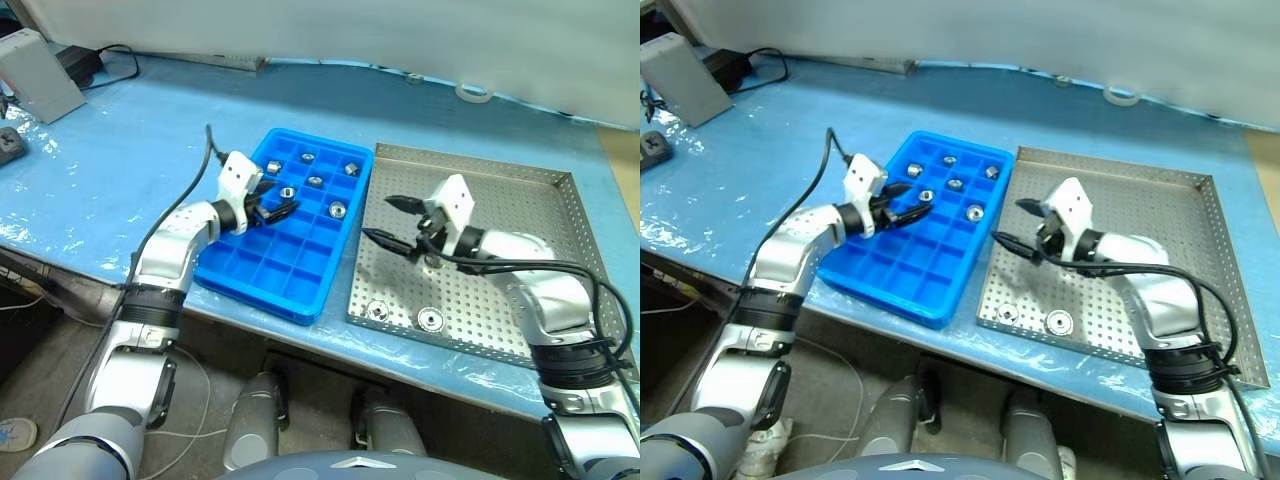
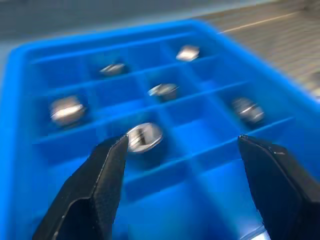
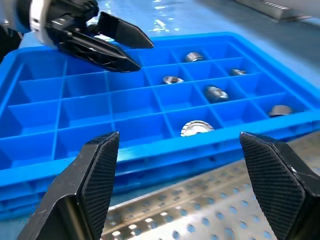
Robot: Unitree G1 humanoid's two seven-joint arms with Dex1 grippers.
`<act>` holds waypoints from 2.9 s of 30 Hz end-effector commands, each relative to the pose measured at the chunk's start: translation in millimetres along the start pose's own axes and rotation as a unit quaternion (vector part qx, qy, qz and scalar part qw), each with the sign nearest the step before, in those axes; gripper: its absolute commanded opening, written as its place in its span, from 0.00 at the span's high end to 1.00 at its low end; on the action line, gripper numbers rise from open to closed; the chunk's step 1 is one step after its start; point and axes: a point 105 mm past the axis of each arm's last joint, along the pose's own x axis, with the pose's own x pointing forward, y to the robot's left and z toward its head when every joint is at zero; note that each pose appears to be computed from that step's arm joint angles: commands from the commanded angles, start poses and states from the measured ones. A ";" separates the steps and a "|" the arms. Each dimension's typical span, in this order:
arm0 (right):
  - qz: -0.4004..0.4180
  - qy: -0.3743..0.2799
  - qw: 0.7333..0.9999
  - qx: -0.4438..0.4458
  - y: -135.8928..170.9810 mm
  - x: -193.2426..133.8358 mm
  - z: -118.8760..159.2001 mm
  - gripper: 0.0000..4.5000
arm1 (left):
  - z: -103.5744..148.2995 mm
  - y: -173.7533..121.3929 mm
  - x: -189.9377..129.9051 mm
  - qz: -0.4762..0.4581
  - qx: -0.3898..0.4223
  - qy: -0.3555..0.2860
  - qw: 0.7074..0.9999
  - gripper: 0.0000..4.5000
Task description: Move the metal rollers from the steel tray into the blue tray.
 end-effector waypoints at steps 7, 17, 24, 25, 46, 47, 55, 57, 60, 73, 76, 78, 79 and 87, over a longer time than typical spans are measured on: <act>-0.097 0.007 0.995 -0.023 -23.3 -49.5 8.9 0.10 | 31.0 -54.4 71.5 -0.152 0.040 -0.024 0.987 0.18; -0.178 0.016 0.984 -0.003 -6.1 -79.3 0.2 0.10 | 13.5 -112.9 112.3 -0.263 0.039 0.002 0.964 0.18; -0.208 0.023 0.978 0.000 -1.6 -86.7 -2.7 0.10 | 0.8 -134.8 123.7 -0.285 0.039 0.025 0.957 0.18; -0.210 0.025 0.977 -0.001 -1.6 -87.3 -3.5 0.10 | -1.4 -137.5 125.3 -0.285 0.040 0.028 0.957 0.18; -0.219 0.051 0.974 0.000 4.6 -87.3 -20.3 0.10 | -36.5 -155.4 140.8 -0.228 0.021 0.070 0.971 0.18; -0.220 0.053 0.974 0.000 4.7 -87.4 -21.5 0.10 | -37.7 -156.9 141.4 -0.227 0.018 0.071 0.971 0.18; -0.219 0.056 0.974 0.000 8.7 -85.3 -26.1 0.10 | -37.8 -165.7 145.4 -0.222 -0.001 0.065 0.973 0.18; -0.220 0.055 0.974 0.000 9.3 -85.0 -26.6 0.10 | -38.6 -167.9 145.5 -0.225 0.000 0.066 0.972 0.18; -0.220 0.055 0.974 0.000 9.9 -84.5 -26.8 0.10 | -39.6 -169.4 146.2 -0.223 0.000 0.068 0.972 0.18; -0.225 0.057 0.973 0.000 12.9 -82.8 -29.9 0.10 | -31.0 -183.4 150.6 -0.237 -0.009 0.050 0.970 0.18; -0.226 0.059 0.972 -0.001 13.3 -83.0 -31.4 0.10 | -31.1 -184.1 151.0 -0.237 -0.008 0.051 0.970 0.37; -0.227 0.059 0.972 -0.001 13.1 -83.1 -32.0 0.10 | -31.4 -185.3 150.9 -0.240 -0.007 0.052 0.969 0.37; -0.227 0.060 0.972 -0.001 13.0 -82.9 -32.2 0.10 | -31.4 -186.3 150.5 -0.243 -0.007 0.051 0.969 0.37; -0.224 0.058 0.973 -0.002 13.3 -80.3 -33.0 0.10 | -33.9 -182.3 148.6 -0.241 -0.012 0.052 0.969 0.63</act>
